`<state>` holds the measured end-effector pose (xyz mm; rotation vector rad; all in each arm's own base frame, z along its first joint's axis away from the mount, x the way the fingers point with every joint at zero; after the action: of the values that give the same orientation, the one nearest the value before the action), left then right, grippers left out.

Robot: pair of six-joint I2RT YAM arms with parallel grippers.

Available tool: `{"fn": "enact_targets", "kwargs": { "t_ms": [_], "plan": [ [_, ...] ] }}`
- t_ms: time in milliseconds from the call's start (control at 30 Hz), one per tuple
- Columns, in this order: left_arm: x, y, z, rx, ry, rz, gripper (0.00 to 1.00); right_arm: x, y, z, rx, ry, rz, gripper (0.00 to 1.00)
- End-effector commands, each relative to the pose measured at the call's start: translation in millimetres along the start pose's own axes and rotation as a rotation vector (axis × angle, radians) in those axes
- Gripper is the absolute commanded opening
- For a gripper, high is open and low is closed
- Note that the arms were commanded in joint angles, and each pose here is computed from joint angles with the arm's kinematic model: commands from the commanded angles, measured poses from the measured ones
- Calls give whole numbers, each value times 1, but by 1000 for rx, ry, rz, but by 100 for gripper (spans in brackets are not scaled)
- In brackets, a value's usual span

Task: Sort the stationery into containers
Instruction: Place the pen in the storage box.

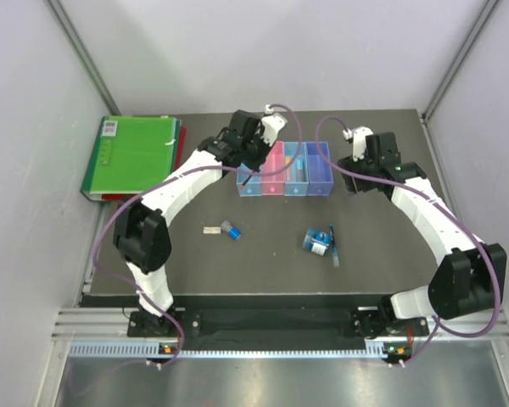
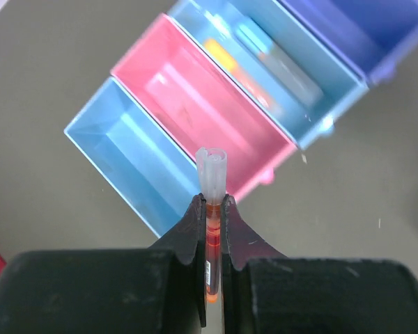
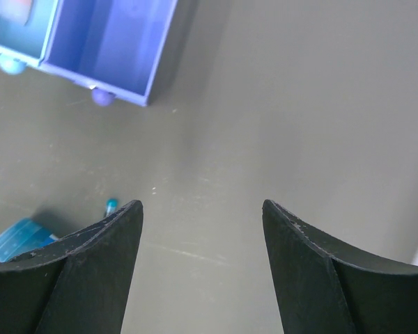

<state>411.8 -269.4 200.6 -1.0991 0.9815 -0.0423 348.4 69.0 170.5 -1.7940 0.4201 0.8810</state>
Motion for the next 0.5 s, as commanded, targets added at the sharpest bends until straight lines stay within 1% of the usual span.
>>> {"fn": "enact_targets", "kwargs": {
  "t_ms": [0,67,100,167,367,467],
  "plan": [
    [16,-46,34,-235,-141,-170,0,-25,-45,-22,18,101,-152,70],
    [19,-51,53,-287,-215,-191,0,-25,-46,-25,16,115,-149,70],
    [28,-47,59,-333,-242,-185,0,-25,-46,-27,19,121,-147,70],
    [30,-48,78,-376,-320,-201,0,-25,-48,-29,19,124,-149,70],
    [57,-24,108,-465,-408,-167,0,-23,-50,-35,23,142,-144,70],
    [71,-5,112,-524,-409,-117,0,-22,-51,-35,25,141,-143,70]
  ]
}}
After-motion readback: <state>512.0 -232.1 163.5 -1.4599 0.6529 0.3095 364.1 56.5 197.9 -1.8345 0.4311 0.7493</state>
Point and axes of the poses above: each gripper's point midway between its finger pads, its own x axis out along the fingers, its own z axis along the line the jaws close on, y = z × x, the point moved 1 cm from there along -x, back along the fingers, and after that the axes turned 3 degrees about -x, right-handed, at the moved point
